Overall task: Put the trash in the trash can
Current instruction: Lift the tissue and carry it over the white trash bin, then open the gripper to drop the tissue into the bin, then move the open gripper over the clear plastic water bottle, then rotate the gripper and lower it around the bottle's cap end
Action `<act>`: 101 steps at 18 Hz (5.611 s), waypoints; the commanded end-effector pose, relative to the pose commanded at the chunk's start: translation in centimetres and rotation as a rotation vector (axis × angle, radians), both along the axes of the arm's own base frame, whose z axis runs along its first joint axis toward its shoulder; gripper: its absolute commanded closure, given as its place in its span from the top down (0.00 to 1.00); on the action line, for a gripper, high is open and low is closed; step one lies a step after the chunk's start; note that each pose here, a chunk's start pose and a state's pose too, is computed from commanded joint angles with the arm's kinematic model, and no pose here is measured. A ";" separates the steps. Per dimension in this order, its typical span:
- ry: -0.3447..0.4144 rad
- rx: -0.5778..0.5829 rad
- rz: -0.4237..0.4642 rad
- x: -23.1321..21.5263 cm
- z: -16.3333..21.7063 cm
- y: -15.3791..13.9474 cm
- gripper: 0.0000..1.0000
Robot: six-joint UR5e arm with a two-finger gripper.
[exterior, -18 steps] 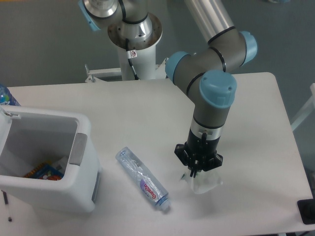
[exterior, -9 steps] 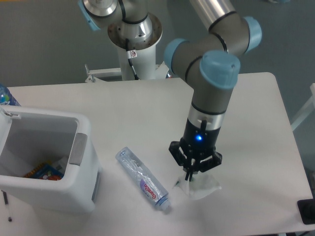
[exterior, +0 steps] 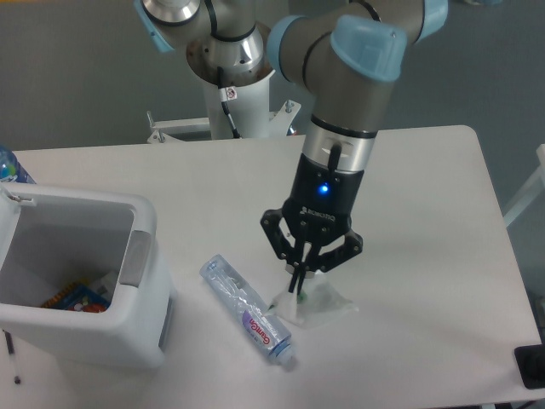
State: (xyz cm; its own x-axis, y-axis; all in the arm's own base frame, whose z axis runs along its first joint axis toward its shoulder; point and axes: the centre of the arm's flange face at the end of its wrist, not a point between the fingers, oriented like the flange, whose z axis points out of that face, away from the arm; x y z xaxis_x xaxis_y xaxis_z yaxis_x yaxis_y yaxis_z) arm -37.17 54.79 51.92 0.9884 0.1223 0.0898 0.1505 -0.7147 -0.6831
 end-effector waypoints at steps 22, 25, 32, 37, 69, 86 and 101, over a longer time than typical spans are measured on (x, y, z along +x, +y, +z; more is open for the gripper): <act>-0.016 0.035 -0.157 21.8 6.0 5.6 0.14; -0.011 0.039 -0.174 22.8 6.2 5.6 0.28; -0.022 0.025 -0.179 22.9 5.2 5.9 1.00; -0.026 0.025 -0.118 19.0 4.9 5.7 1.00; -0.496 -0.661 0.438 -8.6 -21.3 7.7 1.00; -0.398 -0.849 0.535 -6.2 -27.7 10.7 1.00; -0.391 -0.935 0.594 -3.1 -31.4 11.3 1.00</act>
State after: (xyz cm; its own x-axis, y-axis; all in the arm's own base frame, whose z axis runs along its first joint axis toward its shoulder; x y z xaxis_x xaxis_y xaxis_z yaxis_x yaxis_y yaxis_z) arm -40.27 66.11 20.48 0.6787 0.7344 0.0055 0.7126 -0.6603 0.2372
